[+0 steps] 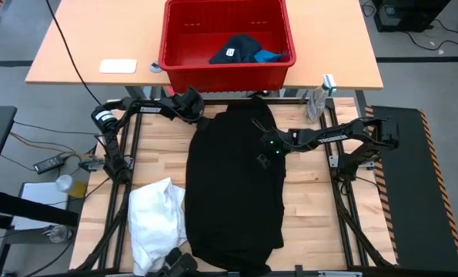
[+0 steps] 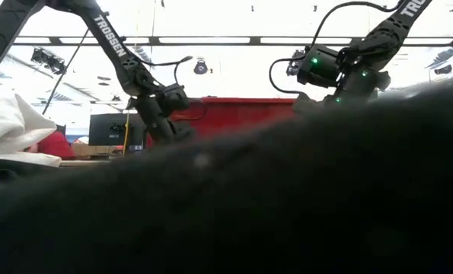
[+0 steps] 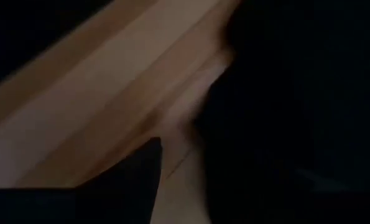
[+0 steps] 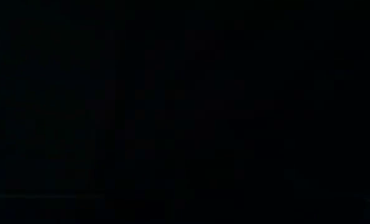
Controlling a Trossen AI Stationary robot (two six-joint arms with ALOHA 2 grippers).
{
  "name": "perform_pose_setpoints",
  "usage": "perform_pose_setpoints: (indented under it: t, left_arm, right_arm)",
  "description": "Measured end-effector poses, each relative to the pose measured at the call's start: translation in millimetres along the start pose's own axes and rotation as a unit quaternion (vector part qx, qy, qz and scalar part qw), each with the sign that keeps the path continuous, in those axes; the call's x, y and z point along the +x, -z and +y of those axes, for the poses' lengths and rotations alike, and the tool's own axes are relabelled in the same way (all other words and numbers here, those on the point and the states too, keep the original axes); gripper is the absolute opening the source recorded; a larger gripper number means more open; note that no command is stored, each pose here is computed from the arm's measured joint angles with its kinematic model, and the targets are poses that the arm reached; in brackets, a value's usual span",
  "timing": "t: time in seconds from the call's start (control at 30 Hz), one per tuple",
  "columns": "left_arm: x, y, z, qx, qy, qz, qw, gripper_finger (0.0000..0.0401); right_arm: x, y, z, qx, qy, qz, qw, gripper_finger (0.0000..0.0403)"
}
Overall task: Fold Laundry from Bin
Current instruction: Fold the black shirt
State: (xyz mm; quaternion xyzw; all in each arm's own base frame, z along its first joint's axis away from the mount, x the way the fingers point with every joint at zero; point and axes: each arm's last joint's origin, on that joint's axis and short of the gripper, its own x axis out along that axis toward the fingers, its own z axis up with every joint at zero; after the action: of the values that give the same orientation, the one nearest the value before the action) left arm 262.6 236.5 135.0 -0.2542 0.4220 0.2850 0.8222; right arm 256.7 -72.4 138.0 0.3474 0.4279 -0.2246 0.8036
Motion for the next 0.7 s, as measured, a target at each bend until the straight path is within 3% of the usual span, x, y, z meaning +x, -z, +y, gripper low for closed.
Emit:
perform_pose_setpoints:
  t: [0.1,0.27,0.37,0.43,0.7]
  left_arm:
    - [3.9,1.1,-2.7,0.004,-0.007,0.003,1.0,0.0166]
    - [-14.1,-1.8,-2.6,0.011,-0.016,0.018,1.0,0.0023]
    - [-41.1,-13.1,-1.1,0.037,-0.022,0.015,0.999,0.0014]
    - [-53.4,-10.0,2.6,0.05,-0.048,0.046,0.997,0.0014]
    - [-68.1,-1.7,15.5,0.086,-0.105,0.095,0.986,0.0008]
  right_arm:
    - [0.0,0.0,-0.1,0.003,0.0,0.0,1.0,0.0169]
    - [-0.2,0.1,-3.4,0.043,0.016,0.0,0.999,0.0168]
    - [-0.8,0.5,-8.6,0.062,0.032,0.01,0.998,0.0167]
    - [-1.1,1.8,-11.2,0.066,0.044,0.017,0.997,0.0167]
    - [-1.4,2.5,-13.5,0.065,0.052,0.023,0.996,0.0167]
